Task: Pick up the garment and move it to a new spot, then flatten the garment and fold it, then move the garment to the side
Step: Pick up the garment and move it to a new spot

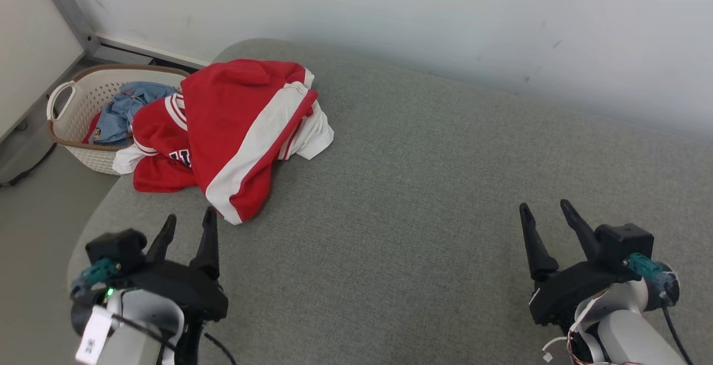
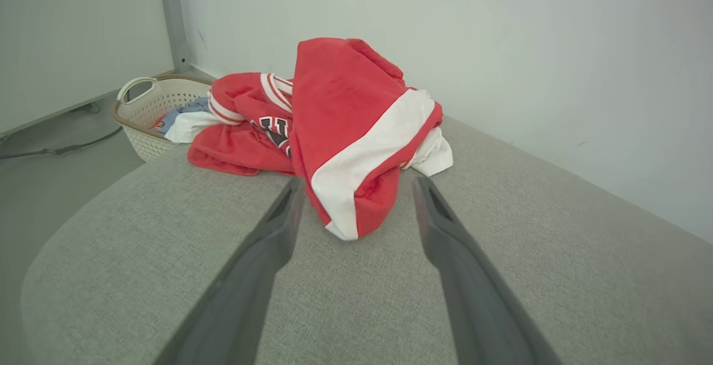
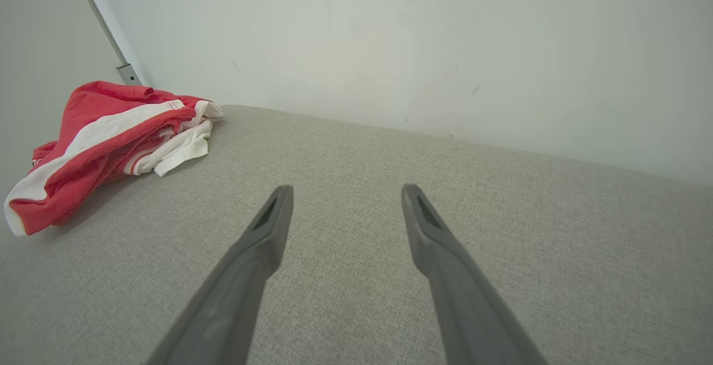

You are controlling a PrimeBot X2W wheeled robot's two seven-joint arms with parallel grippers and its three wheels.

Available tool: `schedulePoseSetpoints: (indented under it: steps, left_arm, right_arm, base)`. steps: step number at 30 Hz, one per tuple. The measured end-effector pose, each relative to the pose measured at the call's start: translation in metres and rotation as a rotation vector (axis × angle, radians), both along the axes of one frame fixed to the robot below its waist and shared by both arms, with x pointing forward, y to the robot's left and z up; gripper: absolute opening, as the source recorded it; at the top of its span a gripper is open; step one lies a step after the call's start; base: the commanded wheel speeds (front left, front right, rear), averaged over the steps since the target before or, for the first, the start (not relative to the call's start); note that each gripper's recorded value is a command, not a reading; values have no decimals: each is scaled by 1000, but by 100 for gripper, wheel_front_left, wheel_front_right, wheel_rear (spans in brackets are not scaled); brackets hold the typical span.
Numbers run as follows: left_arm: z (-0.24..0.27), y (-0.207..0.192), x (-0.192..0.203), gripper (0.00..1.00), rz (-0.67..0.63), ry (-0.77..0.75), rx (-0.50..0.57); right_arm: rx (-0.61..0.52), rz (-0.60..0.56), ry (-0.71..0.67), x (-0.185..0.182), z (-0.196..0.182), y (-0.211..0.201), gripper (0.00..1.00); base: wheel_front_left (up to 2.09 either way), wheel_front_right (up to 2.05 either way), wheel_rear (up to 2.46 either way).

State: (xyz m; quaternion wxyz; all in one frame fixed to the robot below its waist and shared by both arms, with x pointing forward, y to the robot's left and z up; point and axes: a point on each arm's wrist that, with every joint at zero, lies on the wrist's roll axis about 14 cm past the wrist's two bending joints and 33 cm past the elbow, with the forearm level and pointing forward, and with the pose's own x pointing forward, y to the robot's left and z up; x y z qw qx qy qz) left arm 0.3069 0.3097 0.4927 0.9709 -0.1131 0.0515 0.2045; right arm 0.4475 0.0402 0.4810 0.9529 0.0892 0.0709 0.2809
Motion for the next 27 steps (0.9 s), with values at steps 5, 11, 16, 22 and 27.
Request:
schedulePoseSetpoints:
  steps: [5, 11, 16, 22, 27]
  left_arm:
    - [11, 3, 35, 100, -41, 65, 3]
    - [9, -3, 73, 100, -99, 188, -8]
    - [0, 10, 88, 100, -92, 288, 4]
    - [-11, 5, 114, 100, -132, 381, 33]
    - [-38, -3, 125, 100, -163, 486, 36]
  right_arm:
    - [-21, 21, -54, 10, 9, -3, 100]
    - [-40, 32, -76, 17, 10, -10, 100]
    - [-68, 39, -85, 18, 8, -19, 100]
    - [-104, -9, -61, 19, 0, -49, 100]
    - [-118, -49, -58, 26, -1, -70, 100]
  base:
    - [0, 0, 0]
    - [0, 0, 0]
    - [0, 0, 0]
    - [0, 0, 0]
    - [0, 0, 0]
